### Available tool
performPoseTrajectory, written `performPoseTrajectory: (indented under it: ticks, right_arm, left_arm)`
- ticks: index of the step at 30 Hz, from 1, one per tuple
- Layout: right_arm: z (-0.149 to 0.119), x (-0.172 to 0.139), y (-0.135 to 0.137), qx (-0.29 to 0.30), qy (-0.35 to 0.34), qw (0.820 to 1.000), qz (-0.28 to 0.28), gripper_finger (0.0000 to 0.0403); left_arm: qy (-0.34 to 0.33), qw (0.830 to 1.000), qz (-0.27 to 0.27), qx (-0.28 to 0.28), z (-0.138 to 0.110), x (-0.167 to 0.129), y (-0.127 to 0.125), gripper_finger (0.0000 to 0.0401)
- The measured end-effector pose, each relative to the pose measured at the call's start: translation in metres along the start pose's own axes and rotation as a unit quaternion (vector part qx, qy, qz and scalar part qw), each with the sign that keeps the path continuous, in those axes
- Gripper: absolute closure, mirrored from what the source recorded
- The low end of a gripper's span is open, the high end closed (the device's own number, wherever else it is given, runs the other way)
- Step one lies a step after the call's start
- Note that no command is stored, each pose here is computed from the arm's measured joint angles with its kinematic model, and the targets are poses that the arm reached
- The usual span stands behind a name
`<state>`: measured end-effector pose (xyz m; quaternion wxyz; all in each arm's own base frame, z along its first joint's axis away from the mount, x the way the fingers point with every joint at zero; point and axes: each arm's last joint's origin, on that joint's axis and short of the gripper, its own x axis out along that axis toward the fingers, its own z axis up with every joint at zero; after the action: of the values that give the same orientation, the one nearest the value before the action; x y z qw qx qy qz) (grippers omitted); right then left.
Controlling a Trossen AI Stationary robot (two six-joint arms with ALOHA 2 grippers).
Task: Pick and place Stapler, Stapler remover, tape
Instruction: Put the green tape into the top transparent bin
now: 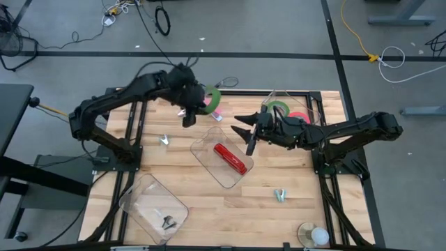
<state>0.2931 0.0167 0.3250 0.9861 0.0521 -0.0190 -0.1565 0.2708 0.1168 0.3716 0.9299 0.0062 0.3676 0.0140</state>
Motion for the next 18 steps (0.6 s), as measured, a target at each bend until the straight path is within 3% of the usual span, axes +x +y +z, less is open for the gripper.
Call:
performPoseTrajectory:
  ticks: [10,18]
  right_arm:
    - [0.0,0.001,-0.003,0.026,-0.002,1.0,-0.01,0.011]
    - [0.005,0.001,-0.006,0.028,-0.03,0.997,-0.072,0.0097]
  left_arm:
    - [-0.141,0.981,-0.129,-0.028,0.039,-0.032,-0.007,0.03]
    - [-0.185,0.966,-0.177,-0.033,0.052,-0.033,-0.019,0.03]
